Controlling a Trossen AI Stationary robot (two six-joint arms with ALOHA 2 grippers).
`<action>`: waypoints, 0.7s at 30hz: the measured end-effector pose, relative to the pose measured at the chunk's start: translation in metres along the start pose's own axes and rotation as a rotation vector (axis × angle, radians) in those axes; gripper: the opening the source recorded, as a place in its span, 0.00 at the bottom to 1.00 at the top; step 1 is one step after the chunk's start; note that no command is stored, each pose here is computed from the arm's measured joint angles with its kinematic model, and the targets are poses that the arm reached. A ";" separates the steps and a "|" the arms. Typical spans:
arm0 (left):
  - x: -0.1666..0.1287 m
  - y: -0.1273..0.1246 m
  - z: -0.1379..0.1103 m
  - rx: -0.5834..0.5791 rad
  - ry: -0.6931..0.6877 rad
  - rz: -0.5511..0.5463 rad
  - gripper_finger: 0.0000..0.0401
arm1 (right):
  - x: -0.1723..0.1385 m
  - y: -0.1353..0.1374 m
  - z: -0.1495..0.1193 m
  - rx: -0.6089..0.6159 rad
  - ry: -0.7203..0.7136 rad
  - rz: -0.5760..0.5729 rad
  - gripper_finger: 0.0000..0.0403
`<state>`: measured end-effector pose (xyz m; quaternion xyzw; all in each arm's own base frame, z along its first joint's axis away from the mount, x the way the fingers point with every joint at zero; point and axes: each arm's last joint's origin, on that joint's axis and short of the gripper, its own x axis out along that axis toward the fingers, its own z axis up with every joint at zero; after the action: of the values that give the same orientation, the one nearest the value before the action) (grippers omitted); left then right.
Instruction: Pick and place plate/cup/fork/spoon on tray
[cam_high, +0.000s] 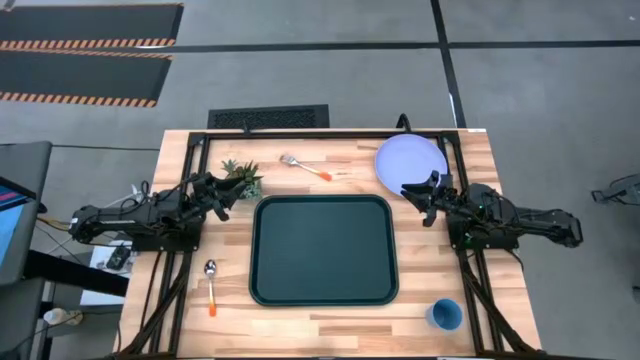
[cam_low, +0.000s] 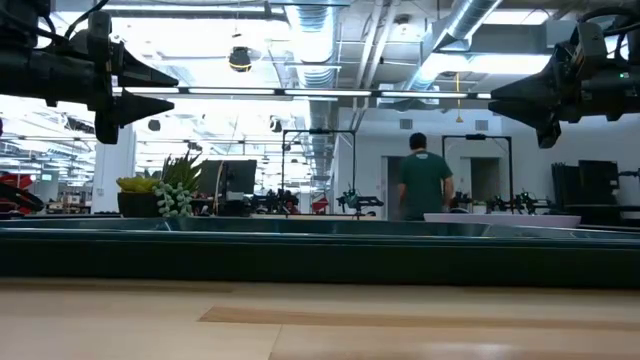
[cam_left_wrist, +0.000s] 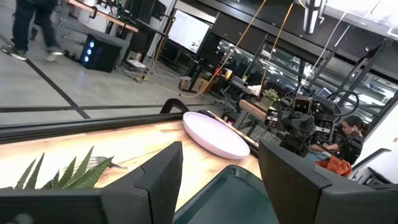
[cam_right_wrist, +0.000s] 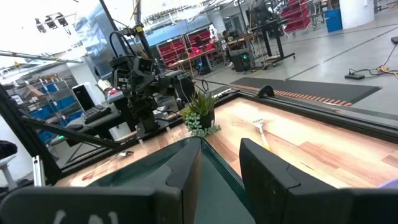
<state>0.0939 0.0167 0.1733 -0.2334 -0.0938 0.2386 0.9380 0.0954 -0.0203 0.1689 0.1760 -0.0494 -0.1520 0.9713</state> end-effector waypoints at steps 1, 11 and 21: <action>0.000 0.000 0.000 0.000 0.000 0.000 0.49 | 0.000 0.000 0.000 0.000 -0.001 0.000 0.34; 0.000 0.001 0.001 -0.002 -0.015 0.020 0.49 | 0.000 0.000 0.000 0.000 -0.001 0.000 0.34; 0.000 0.004 0.002 0.000 -0.062 0.121 0.49 | 0.000 0.000 0.000 0.000 0.000 0.000 0.34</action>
<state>0.0919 0.0202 0.1733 -0.2311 -0.1085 0.3019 0.9185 0.0954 -0.0203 0.1690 0.1760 -0.0496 -0.1521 0.9713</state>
